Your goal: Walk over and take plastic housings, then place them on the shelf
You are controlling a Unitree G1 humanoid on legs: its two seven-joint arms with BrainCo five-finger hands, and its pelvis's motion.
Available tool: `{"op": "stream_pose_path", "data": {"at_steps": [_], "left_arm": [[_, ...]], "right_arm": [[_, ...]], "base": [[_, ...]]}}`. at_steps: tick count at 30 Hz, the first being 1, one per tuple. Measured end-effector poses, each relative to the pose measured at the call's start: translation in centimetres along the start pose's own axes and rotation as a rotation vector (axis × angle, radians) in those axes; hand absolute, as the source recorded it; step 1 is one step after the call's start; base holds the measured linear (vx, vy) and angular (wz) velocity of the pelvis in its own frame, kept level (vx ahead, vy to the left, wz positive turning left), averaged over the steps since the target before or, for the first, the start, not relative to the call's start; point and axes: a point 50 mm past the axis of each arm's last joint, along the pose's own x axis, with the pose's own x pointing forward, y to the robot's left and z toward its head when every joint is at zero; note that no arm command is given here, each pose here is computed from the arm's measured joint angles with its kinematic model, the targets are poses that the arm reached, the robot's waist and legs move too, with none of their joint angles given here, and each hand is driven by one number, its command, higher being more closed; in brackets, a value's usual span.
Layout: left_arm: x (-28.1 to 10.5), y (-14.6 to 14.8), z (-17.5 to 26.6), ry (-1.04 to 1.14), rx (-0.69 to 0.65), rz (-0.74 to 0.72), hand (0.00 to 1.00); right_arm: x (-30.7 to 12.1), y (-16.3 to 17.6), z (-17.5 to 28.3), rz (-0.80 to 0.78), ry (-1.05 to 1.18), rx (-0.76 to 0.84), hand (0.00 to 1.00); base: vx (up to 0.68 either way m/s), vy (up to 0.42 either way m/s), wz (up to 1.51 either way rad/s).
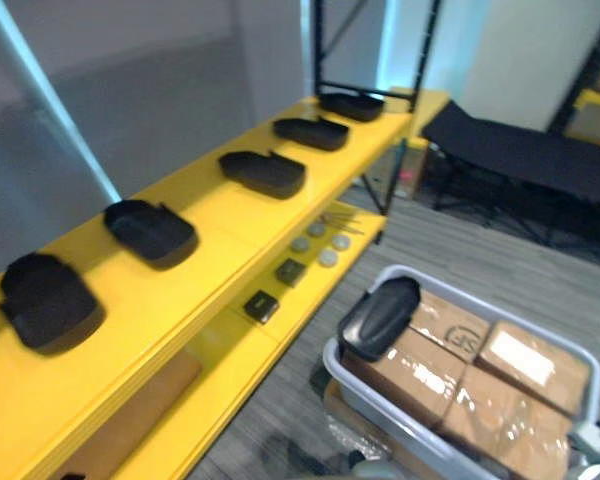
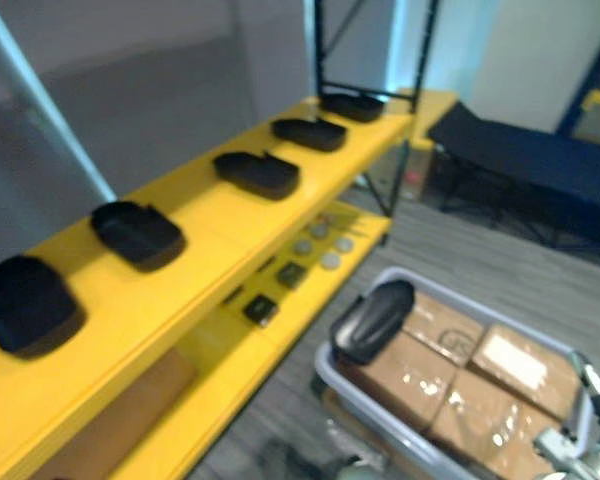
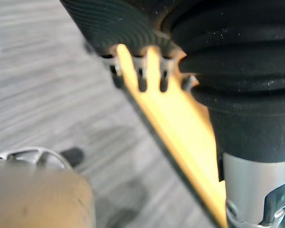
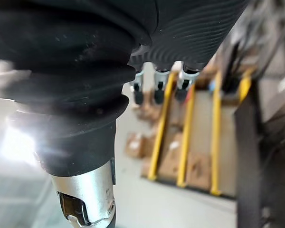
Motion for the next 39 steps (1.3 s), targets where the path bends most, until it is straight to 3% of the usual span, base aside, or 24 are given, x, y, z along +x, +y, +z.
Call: {"op": "stream_pose_path", "data": {"at_steps": [4, 15, 26, 33, 39], "left_arm": [[-0.2, -2.6, 1.8, -0.066, -0.096, -0.055, 0.00], [0.0, -3.0, 4.7, -0.180, -0.109, -0.079, 0.00], [0.4, -3.5, 6.6, -0.209, -0.132, -0.047, 0.00], [0.3, -3.6, 8.1, -0.271, -0.121, -0.059, 0.00], [0.1, -3.8, 8.4, -0.290, -0.095, -0.064, 0.00]], "right_arm": [[-0.9, 6.0, -0.3, 0.239, 0.051, 0.203, 0.00], [-2.6, 9.4, 1.2, 0.416, 0.062, 0.375, 0.00], [-0.7, 10.3, 1.3, 0.417, 0.010, 0.373, 0.00], [-1.6, 11.4, 0.9, 0.468, 0.051, 0.402, 0.00], [-2.5, 10.6, 0.2, 0.429, 0.120, 0.416, 0.00]], "base": [[-0.02, 0.070, -0.64], [-0.13, 0.130, -0.14], [0.00, -0.066, 0.09], [0.00, 0.025, -0.20], [-0.19, 0.194, -1.56]]}}
